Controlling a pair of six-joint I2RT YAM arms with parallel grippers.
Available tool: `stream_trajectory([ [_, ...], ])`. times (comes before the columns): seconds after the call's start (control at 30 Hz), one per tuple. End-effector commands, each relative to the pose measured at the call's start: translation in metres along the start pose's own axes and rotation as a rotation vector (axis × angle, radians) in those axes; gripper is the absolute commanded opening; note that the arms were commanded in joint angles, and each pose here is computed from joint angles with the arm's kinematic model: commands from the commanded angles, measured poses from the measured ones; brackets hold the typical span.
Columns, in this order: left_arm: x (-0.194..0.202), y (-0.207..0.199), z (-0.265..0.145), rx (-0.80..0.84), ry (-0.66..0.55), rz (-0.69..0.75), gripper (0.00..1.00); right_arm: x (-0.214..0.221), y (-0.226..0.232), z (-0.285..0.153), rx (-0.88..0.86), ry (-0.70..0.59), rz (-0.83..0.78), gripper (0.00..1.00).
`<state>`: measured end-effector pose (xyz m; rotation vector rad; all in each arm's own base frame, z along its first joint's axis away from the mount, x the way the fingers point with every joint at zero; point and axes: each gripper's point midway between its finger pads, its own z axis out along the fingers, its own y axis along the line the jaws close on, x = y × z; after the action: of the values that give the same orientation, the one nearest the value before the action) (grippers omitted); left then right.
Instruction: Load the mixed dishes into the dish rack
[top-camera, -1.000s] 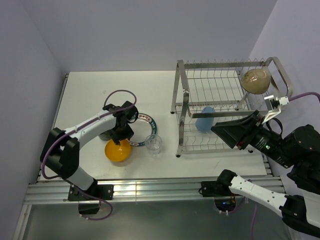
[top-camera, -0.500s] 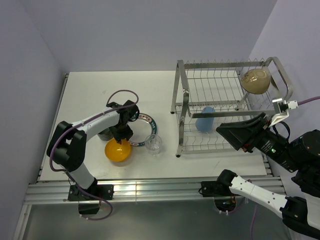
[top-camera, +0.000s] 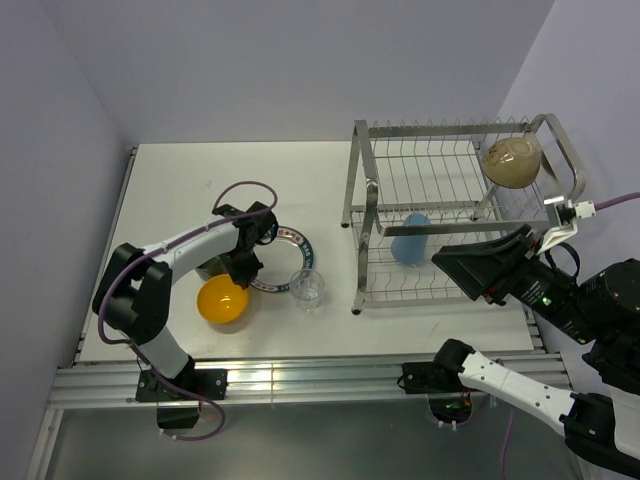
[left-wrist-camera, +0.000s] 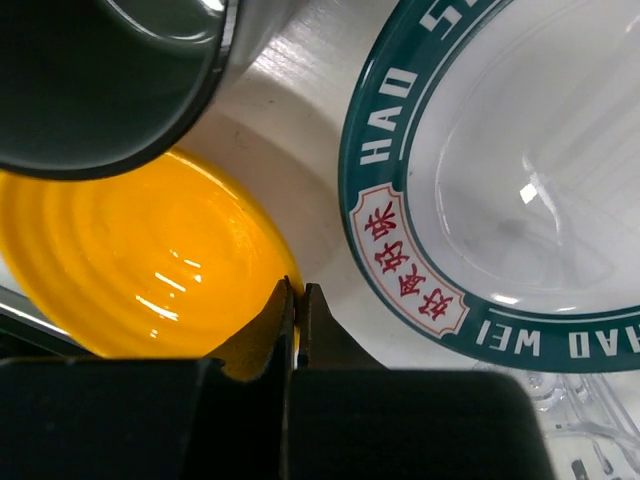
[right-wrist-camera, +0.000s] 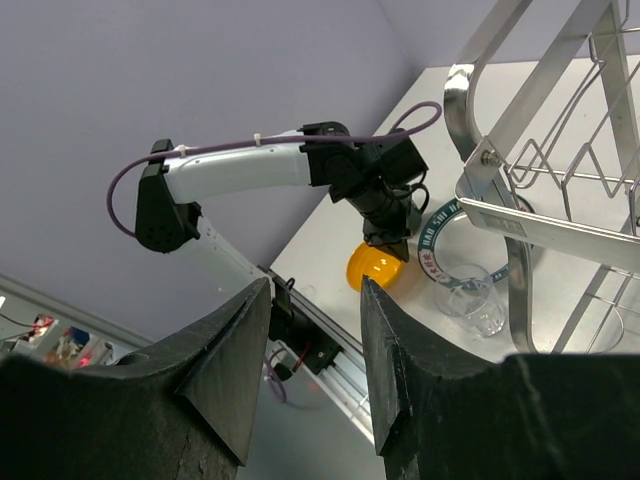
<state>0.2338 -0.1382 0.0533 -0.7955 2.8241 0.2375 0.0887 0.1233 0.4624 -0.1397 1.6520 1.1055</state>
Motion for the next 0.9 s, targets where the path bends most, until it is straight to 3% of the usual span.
stream_trajectory([
  [0.0,-0.016,-0.004,-0.027,0.062,-0.058,-0.026,0.00,-0.007,0.006,0.010,-0.018,-0.017,-0.016,0.48],
  [0.17,-0.033,-0.015,-0.096,0.235,-0.100,-0.082,0.00,-0.003,0.010,0.016,-0.030,0.019,-0.021,0.48],
  [0.3,-0.054,-0.034,-0.190,0.542,-0.165,-0.121,0.00,0.000,0.013,0.023,-0.042,0.047,-0.024,0.47],
  [0.43,-0.068,-0.045,-0.255,0.798,-0.218,-0.148,0.00,0.002,0.016,0.029,-0.055,0.058,-0.026,0.47],
  [0.63,-0.071,-0.056,-0.311,1.134,-0.272,-0.130,0.00,0.002,0.018,0.032,-0.065,0.066,-0.030,0.46],
  [0.87,-0.053,-0.065,-0.339,1.568,-0.244,-0.120,0.00,-0.001,0.017,0.025,-0.056,0.049,-0.026,0.45],
])
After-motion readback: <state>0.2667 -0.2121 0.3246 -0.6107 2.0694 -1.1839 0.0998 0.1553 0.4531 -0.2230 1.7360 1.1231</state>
